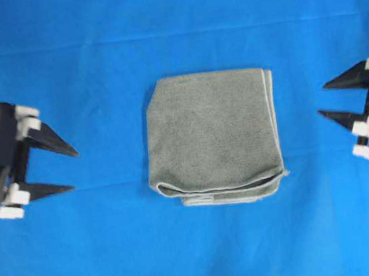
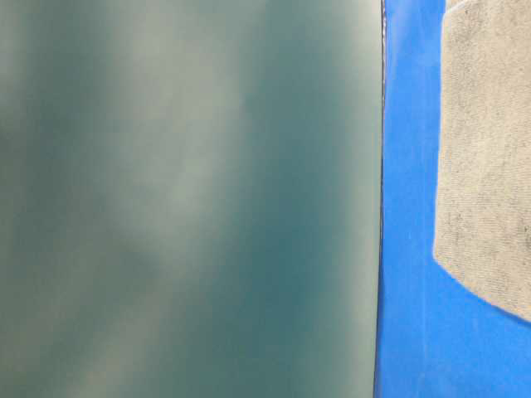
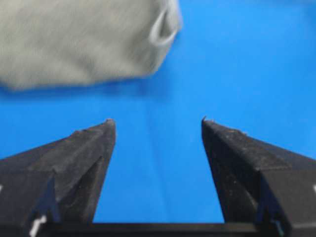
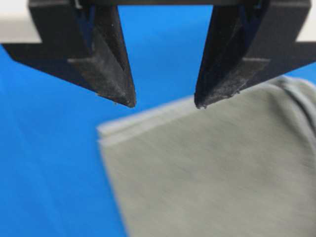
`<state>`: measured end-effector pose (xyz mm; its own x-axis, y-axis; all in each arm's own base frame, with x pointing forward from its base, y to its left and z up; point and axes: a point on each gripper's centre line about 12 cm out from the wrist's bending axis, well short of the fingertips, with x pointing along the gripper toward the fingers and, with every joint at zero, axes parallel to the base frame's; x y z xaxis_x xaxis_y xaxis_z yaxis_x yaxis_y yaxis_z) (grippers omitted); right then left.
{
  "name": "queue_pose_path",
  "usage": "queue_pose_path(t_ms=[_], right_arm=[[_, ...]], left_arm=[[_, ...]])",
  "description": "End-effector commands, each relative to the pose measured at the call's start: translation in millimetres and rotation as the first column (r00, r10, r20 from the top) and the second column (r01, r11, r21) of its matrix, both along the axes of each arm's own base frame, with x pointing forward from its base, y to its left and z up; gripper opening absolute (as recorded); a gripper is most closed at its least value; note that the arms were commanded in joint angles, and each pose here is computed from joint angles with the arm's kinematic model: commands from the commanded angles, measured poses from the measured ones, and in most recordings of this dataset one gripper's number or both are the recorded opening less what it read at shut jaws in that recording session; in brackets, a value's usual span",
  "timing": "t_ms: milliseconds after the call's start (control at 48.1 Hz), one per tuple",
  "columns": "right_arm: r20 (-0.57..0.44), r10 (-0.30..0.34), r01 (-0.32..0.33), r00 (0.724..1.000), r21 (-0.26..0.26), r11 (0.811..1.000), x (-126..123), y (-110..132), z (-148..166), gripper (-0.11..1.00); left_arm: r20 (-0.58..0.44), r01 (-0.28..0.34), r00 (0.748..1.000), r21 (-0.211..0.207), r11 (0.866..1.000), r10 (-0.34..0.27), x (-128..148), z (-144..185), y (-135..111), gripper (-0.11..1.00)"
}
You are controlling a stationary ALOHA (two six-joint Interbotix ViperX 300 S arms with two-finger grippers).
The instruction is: Fold a large towel.
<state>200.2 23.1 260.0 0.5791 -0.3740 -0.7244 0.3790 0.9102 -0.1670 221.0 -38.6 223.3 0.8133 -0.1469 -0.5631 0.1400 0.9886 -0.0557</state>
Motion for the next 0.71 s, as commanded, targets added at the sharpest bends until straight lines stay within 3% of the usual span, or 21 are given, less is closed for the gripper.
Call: queue_pose_path(t_ms=[0,187,499,686], right_arm=[[-0.062,-0.058,0.059,0.996,0.002,0.998,-7.7,-3.5,-1.5,0.55],[-0.106,-0.05,0.053,0.993,0.029,0.998,-11.5,-0.5,-4.6,0.56],[-0.126,-0.069,0.073,0.99,0.028,0.997,-14.7,-1.7,-6.4,0.55],[-0.163,-0.072,0.088,0.984,0.092,0.992,-18.2,3.9,-10.5,0.55]], left_arm=[[-0.061,-0.022,0.998,0.015,1.0,0.023,-10.3,-1.3,7.5,0.67],[-0.177,-0.024,0.984,0.033,0.999,0.03,-30.7,-12.9,12.0,0.67],[-0.238,-0.024,0.971,0.04,0.999,0.033,-58.5,-33.3,15.5,0.67],[-0.244,-0.025,0.969,0.038,0.999,0.034,-70.1,-29.9,17.1,0.67]])
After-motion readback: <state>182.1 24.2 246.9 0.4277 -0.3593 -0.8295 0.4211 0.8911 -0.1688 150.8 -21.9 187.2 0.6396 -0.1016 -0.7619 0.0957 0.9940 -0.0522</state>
